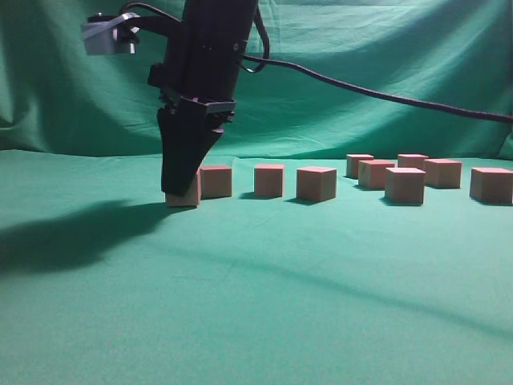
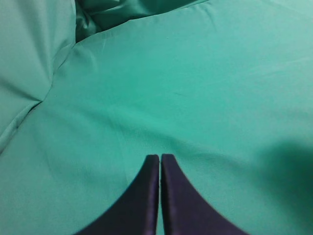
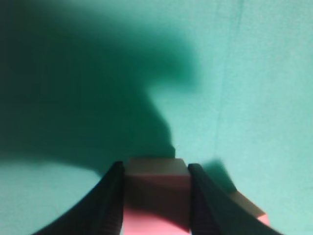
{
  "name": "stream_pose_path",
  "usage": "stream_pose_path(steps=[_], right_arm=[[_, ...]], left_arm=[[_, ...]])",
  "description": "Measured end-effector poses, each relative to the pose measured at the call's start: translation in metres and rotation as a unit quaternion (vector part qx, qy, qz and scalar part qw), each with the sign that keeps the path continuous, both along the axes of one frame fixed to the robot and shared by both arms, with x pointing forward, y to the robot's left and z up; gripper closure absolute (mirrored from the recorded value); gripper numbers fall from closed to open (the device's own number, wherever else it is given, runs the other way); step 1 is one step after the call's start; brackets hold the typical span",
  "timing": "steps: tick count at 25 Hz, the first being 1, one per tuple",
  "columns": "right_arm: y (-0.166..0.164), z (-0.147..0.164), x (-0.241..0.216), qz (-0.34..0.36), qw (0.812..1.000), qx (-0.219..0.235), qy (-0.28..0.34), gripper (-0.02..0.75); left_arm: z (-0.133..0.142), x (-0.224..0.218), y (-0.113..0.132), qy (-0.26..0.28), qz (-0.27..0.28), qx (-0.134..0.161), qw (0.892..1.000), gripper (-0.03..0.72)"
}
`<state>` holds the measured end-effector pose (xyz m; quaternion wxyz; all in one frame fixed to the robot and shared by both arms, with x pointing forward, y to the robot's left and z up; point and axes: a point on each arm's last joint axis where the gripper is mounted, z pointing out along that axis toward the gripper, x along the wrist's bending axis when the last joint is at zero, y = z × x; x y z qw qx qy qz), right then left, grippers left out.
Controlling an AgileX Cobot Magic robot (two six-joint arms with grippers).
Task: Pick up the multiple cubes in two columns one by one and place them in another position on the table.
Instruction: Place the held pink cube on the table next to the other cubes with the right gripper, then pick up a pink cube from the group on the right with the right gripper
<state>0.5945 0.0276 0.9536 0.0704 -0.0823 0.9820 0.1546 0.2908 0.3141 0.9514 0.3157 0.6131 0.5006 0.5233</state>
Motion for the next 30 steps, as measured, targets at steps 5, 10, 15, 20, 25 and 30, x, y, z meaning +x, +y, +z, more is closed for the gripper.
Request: stream_pose_path(steps=[5, 10, 15, 20, 25, 30], right_arm=[[-0.001, 0.000, 0.001, -0.002, 1.000, 0.001, 0.000, 0.426], [-0.001, 0.000, 0.001, -0.001, 1.000, -0.001, 0.002, 0.297], [0.000, 0.024, 0.002, -0.003, 1.000, 0.019, -0.019, 0.270], [-0.004, 0.093, -0.004, -0.052, 0.995, 0.073, -0.047, 0.244], [-0.024, 0.173, -0.028, -0.190, 0.973, 0.134, -0.006, 0.244], [-0.055, 0.226, -0.044, -0.317, 0.936, 0.153, -0.033, 0.244]], left_arm=[[0.000, 0.000, 0.000, 0.000, 0.000, 0.000, 1.000, 0.688], [0.000, 0.000, 0.000, 0.000, 0.000, 0.000, 1.000, 0.688], [0.000, 0.000, 0.000, 0.000, 0.000, 0.000, 1.000, 0.688], [0.000, 0.000, 0.000, 0.000, 0.000, 0.000, 1.000, 0.688], [0.000, 0.000, 0.000, 0.000, 0.000, 0.000, 1.000, 0.688], [0.000, 0.000, 0.000, 0.000, 0.000, 0.000, 1.000, 0.688]])
